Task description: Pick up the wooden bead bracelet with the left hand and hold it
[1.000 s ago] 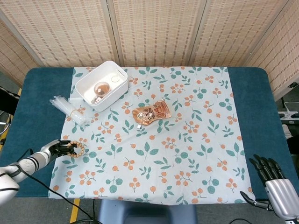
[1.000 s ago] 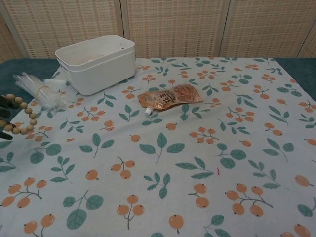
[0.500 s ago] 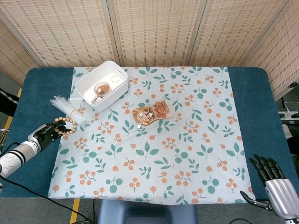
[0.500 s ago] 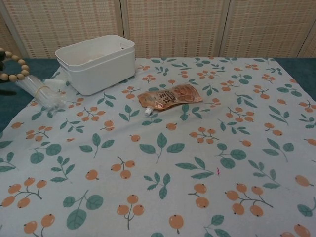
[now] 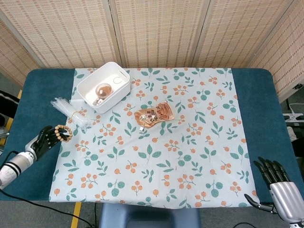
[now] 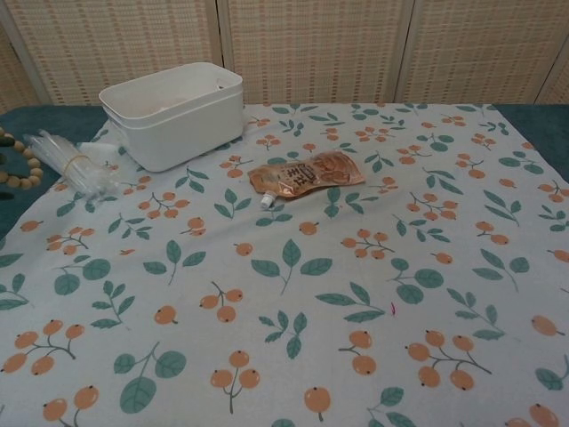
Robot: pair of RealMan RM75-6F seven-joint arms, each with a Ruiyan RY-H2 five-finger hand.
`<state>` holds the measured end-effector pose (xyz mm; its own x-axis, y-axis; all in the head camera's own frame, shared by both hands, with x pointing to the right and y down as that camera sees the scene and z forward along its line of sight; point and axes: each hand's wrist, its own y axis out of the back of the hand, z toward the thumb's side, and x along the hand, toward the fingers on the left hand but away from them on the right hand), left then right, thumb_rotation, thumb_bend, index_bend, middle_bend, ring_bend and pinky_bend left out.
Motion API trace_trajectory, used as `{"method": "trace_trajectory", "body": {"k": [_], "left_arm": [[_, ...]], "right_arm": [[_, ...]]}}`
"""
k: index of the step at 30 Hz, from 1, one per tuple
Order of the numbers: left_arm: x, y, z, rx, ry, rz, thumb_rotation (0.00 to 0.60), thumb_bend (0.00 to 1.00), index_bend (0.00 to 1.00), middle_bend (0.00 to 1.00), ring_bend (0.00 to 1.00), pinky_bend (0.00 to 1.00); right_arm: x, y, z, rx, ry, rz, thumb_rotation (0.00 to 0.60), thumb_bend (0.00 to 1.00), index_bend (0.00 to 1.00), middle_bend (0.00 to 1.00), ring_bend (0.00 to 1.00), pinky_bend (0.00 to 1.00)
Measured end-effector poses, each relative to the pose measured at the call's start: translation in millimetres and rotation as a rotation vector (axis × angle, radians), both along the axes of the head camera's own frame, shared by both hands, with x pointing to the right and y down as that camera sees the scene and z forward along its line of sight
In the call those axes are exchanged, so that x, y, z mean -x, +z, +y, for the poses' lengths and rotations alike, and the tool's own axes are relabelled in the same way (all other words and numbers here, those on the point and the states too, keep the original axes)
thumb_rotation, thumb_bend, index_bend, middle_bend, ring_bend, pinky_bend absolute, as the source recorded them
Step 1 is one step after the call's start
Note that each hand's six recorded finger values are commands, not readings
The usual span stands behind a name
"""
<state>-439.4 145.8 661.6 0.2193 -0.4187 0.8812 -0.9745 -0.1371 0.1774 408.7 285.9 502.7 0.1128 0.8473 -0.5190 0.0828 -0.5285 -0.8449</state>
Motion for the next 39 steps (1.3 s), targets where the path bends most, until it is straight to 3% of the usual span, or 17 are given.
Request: {"method": "trace_trajectory", "body": {"k": [6, 10, 14, 20, 33, 39], "left_arm": [[4, 12, 16, 0.03, -0.076, 0.07, 0.193, 0.48, 0.46, 0.6, 0.23, 0.05], [8, 17, 21, 0.033, -0.099, 0.072, 0.204, 0.48, 0.49, 0.63, 0.25, 0.05], [8, 18, 24, 0.028, -0.093, 0.071, 0.127, 0.53, 0.5, 0.63, 0.25, 0.05], [0, 16, 28, 0.013, -0.034, 0.059, 0.076, 0.62, 0.51, 0.63, 0.25, 0.04], [-14, 16, 32, -0.009, 0.033, 0.03, 0.051, 0.75, 0.53, 0.64, 0.25, 0.04], [-17, 16, 33, -0.001, 0.012, 0.047, 0.057, 0.96, 0.52, 0.64, 0.25, 0.03]], "right_arm": [[-1, 0, 0, -0.001, 0.003, 0.003, 0.194, 0.19, 0.0, 0.0, 0.0, 0.0], [-1, 1, 0, 0.001, 0.001, 0.005, 0.194, 0.19, 0.0, 0.0, 0.0, 0.0], [0, 1, 0, 0.001, 0.0, 0.007, 0.194, 0.19, 0.0, 0.0, 0.0, 0.0], [0, 1, 1, -0.001, -0.001, 0.007, 0.194, 0.19, 0.0, 0.0, 0.0, 0.0], [-1, -1, 0, -0.011, 0.005, 0.004, 0.195, 0.19, 0.0, 0.0, 0.0, 0.0], [-1, -2, 0, -0.012, 0.005, 0.004, 0.194, 0.19, 0.0, 0.0, 0.0, 0.0]]}}
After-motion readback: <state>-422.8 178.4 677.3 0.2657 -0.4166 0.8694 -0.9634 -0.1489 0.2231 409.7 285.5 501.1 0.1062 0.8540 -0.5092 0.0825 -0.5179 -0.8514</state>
